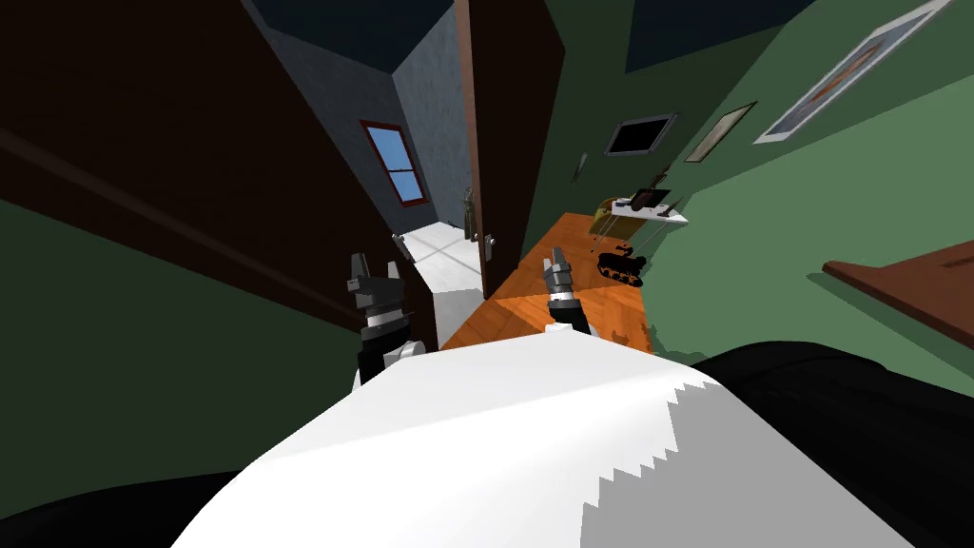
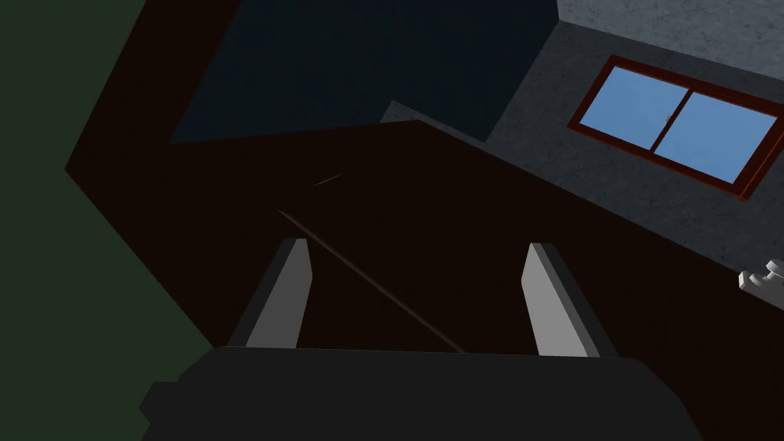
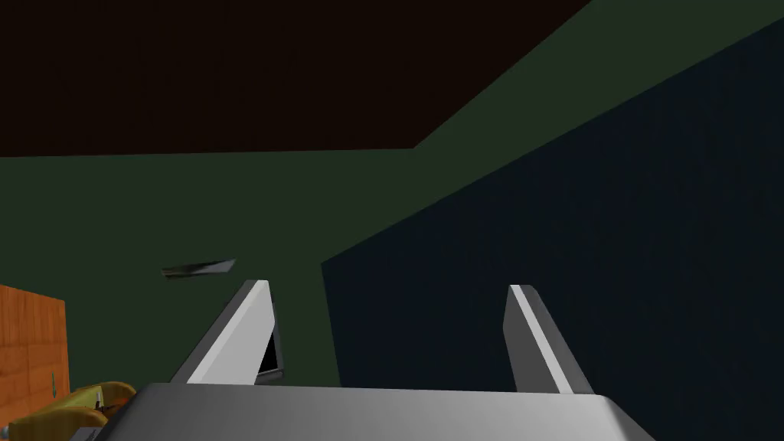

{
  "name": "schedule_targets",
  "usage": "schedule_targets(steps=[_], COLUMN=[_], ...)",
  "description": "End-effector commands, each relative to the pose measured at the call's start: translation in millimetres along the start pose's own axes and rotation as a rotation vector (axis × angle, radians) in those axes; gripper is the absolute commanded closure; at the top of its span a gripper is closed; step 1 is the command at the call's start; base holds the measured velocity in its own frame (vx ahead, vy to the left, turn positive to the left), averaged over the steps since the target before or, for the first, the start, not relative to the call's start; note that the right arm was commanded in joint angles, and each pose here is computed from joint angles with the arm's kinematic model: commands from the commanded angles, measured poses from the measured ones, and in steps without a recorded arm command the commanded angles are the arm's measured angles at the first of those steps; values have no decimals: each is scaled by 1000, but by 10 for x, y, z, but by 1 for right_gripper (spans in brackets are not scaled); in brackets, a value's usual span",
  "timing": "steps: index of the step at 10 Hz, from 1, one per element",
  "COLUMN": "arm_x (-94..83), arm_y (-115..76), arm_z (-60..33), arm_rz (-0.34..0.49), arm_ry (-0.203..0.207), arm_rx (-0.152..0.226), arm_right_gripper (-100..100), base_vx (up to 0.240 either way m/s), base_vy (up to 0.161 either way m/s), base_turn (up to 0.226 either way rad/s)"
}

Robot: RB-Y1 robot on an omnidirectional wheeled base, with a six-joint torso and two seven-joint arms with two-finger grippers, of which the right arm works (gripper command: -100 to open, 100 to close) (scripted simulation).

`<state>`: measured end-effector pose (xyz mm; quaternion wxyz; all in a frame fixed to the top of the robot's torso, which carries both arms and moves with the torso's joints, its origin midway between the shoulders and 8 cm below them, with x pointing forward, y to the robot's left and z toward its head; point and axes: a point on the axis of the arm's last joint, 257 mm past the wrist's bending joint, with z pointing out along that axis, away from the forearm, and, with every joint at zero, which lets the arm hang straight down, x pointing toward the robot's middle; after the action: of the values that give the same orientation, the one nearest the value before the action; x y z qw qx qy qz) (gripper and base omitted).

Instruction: Push the door open

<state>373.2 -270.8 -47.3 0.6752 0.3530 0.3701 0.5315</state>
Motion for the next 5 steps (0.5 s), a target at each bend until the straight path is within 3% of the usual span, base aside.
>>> schedule_targets(steps=[1, 5], arm_x=[96, 310], arm_y=[-118, -372], arm_z=[8, 17], arm_rz=[17, 53], arm_ry=[22, 67], arm_rx=[18, 59], arm_right_gripper=[-100, -100], base_vx=[69, 135], base_vy=[-109, -120], base_turn=[207, 85])
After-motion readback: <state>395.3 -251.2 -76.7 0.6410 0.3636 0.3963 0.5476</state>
